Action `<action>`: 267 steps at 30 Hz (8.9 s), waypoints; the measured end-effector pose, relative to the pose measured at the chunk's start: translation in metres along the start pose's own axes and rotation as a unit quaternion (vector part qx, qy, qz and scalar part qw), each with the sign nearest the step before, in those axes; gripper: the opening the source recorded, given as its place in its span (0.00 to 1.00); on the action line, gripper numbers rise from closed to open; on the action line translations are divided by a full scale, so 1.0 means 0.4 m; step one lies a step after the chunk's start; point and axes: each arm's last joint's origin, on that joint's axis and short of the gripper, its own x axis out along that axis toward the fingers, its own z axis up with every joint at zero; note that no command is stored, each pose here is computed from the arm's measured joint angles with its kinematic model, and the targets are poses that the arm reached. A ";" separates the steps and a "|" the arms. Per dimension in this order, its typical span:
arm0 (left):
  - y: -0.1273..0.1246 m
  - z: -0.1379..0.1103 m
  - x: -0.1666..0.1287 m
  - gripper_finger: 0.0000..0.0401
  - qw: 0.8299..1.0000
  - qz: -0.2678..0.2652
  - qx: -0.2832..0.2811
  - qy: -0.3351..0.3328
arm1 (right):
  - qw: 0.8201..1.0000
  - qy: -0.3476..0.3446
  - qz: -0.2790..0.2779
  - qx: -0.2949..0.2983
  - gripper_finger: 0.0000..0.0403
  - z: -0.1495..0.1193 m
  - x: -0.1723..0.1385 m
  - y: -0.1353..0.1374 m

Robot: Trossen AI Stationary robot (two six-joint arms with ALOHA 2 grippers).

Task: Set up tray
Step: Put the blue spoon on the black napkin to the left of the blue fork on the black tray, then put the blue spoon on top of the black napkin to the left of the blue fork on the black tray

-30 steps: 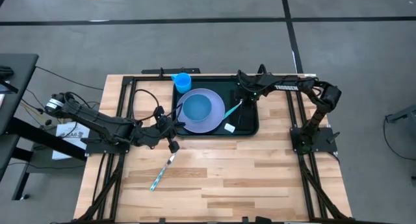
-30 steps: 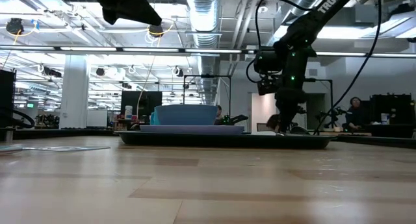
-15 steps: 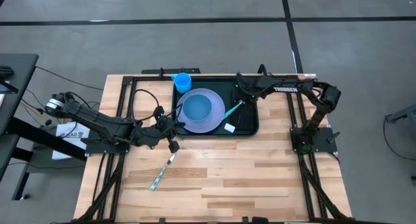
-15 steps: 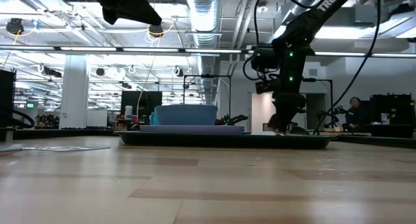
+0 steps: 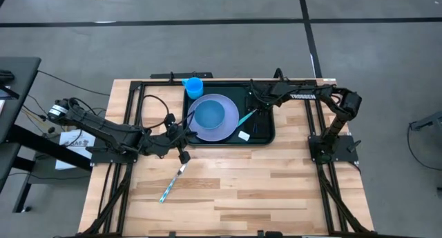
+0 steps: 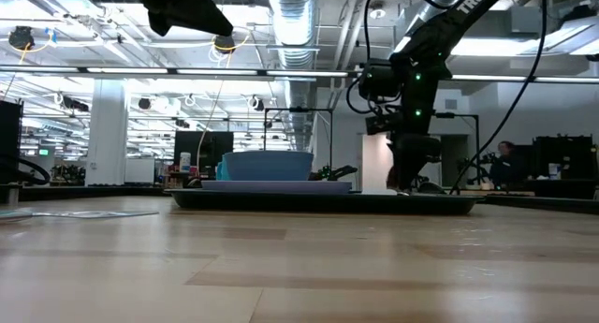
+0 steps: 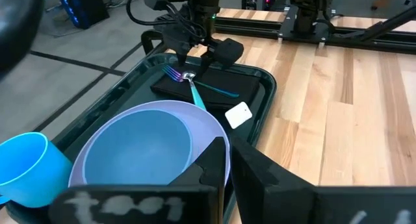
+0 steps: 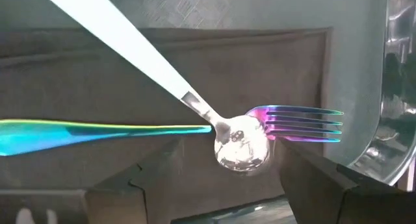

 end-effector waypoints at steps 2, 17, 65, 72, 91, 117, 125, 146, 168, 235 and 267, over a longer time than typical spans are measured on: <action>0.000 0.000 0.000 0.03 1.000 0.000 0.000 0.000 | 1.000 0.002 0.001 -0.005 0.57 -0.002 0.000 -0.001; -0.008 -0.002 -0.005 0.03 1.000 -0.013 -0.001 0.001 | 1.000 0.009 0.002 -0.017 0.57 -0.034 0.029 -0.007; -0.011 -0.002 -0.008 0.03 1.000 -0.010 0.000 -0.001 | 0.999 -0.013 -0.037 -0.029 0.01 -0.027 0.041 -0.005; -0.011 -0.002 -0.008 0.03 1.000 -0.010 0.000 -0.001 | 0.999 -0.013 -0.037 -0.029 0.00 -0.027 0.041 -0.005; -0.011 -0.002 -0.008 0.03 1.000 -0.010 0.000 -0.001 | 0.996 -0.011 -0.029 -0.087 0.01 -0.009 0.035 0.037; -0.011 -0.003 -0.008 0.03 1.000 -0.010 0.000 -0.001 | 0.979 -0.065 -0.021 -0.194 0.39 0.026 0.025 0.060; -0.011 -0.003 -0.008 0.03 1.000 -0.010 0.000 -0.001 | 0.979 -0.073 -0.006 -0.188 0.29 0.013 0.030 0.031; -0.011 -0.003 -0.008 0.03 1.000 -0.010 0.000 -0.001 | 0.975 -0.137 -0.070 -0.162 0.23 0.047 0.021 0.002; 0.025 0.039 -0.058 0.03 0.999 -0.002 0.031 -0.023 | 0.980 0.038 -0.098 -0.169 0.23 0.041 -0.018 0.076; 0.182 -0.031 -0.083 0.03 1.000 -0.014 0.027 0.007 | 0.975 -0.043 0.116 -0.185 0.39 0.117 0.061 -0.013; 0.180 -0.032 -0.083 0.03 0.999 -0.027 0.024 0.010 | 0.974 0.027 0.098 -0.202 0.16 0.151 0.085 -0.039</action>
